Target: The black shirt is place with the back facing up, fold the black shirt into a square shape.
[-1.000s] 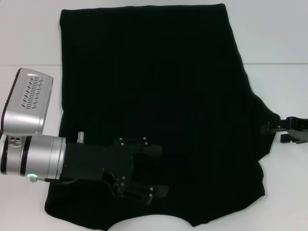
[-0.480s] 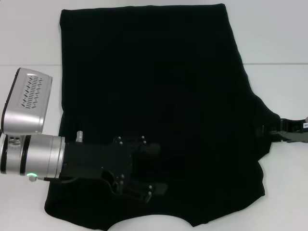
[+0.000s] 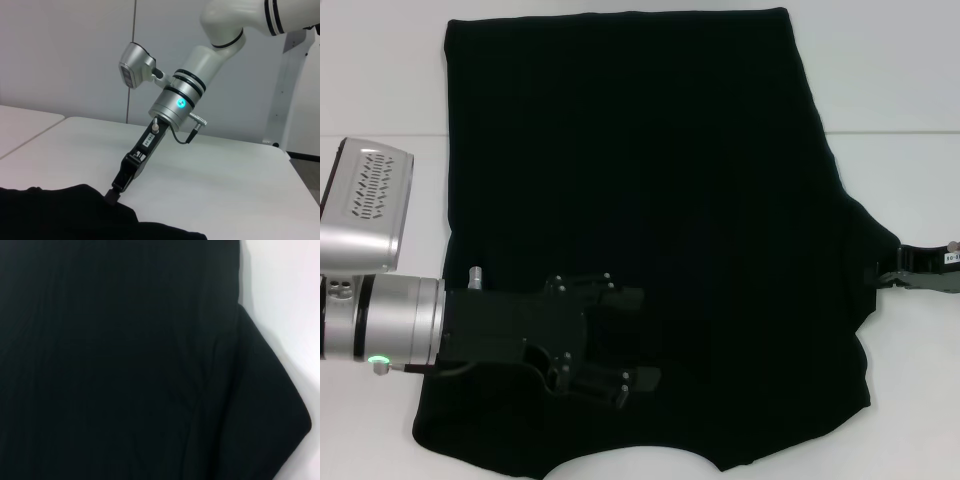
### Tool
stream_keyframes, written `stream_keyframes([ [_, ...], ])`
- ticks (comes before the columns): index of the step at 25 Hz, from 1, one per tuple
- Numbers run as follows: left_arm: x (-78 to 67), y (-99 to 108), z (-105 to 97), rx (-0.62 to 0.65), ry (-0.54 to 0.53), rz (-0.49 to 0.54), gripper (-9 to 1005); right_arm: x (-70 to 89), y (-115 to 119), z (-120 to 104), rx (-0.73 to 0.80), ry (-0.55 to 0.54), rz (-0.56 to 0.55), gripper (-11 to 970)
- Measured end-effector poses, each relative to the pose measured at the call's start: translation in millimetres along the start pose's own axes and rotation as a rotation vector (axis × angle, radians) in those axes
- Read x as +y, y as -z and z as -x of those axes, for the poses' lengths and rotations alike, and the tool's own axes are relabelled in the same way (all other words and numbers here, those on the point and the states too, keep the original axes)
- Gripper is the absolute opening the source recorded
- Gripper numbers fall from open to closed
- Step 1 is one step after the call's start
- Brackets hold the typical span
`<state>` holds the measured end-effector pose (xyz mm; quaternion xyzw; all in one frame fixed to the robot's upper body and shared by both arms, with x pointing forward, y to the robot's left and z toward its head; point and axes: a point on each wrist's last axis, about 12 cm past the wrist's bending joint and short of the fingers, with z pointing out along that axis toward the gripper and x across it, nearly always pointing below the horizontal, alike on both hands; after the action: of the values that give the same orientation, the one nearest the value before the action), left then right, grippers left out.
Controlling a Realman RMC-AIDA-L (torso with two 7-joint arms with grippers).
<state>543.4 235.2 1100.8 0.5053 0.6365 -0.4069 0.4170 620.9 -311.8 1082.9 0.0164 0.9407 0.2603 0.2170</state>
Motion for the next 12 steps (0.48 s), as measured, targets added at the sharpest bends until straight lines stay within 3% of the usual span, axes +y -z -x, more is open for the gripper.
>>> stream_keyframes([
  [7,-0.1,1.6,-0.7,-0.002,0.004,0.005,949,0.2,-1.2,0.3,0.001,0.013,-0.011,30],
  [12,-0.6,2.4,-1.4,-0.013,0.010,0.014,949,-5.5,1.9,-1.4,-0.018,0.015,-0.018,17],
])
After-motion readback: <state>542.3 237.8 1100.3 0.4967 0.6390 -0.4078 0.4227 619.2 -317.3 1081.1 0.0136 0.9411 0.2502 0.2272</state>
